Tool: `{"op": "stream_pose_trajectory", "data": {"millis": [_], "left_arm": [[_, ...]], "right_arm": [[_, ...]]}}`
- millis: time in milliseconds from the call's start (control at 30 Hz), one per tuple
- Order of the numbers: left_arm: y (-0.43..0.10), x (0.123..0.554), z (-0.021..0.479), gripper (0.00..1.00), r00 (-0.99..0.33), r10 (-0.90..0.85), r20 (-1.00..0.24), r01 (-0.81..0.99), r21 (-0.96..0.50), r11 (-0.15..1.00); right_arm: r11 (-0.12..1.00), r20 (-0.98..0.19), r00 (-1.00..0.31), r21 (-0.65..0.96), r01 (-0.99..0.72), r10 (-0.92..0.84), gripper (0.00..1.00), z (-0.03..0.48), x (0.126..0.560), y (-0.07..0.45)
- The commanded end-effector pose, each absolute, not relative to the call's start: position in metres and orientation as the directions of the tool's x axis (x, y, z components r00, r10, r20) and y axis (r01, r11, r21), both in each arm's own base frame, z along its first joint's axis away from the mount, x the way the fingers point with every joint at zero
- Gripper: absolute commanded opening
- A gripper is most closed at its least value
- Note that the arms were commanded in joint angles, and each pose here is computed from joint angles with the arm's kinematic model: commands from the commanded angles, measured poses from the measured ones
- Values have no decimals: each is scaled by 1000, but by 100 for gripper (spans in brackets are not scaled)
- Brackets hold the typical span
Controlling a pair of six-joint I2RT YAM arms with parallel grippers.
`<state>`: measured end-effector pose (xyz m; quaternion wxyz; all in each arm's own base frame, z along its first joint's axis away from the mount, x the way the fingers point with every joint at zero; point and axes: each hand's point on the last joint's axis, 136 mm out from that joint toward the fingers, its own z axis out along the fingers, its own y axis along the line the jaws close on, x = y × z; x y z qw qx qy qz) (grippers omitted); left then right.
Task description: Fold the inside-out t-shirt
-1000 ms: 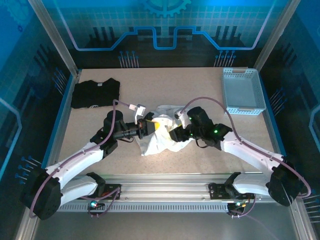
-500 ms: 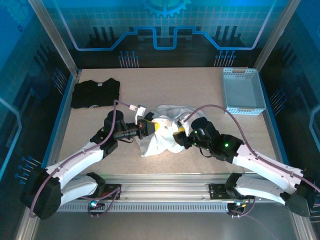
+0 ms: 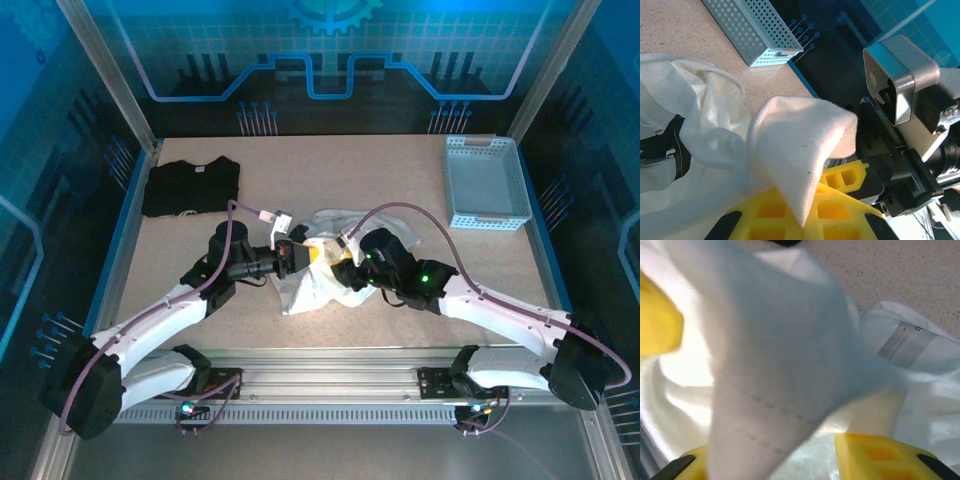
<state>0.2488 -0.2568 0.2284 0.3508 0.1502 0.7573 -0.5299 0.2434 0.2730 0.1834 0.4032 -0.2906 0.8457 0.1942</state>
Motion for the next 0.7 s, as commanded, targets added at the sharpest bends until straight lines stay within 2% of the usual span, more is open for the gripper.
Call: {"op": "stream_pose_trajectory", "data": {"millis": [0, 167, 367, 400, 500, 667], "left_arm": [[-256, 250, 245, 0, -680, -153, -717, 632, -679, 374], [-256, 249, 246, 0, -681, -152, -717, 633, -680, 370], [-254, 250, 244, 0, -680, -156, -716, 625, -678, 388], [-253, 252, 242, 0, -683, -162, -712, 615, -680, 400], [-246, 262, 236, 0, -688, -189, -701, 568, -682, 462], [-237, 280, 225, 0, -701, -215, -680, 490, -679, 547]], "right_arm": [[769, -829, -485, 110, -630, -279, 37, 201, 257, 278], [786, -829, -492, 109, -608, -266, 28, 199, 269, 277], [789, -829, -499, 124, -602, -251, 0, 208, 271, 261], [770, -830, -496, 136, -623, -256, 0, 213, 264, 259], [649, -841, -497, 259, -715, -213, 0, 247, 243, 259], [396, -781, -607, 516, -760, -146, 0, 282, 215, 264]]}}
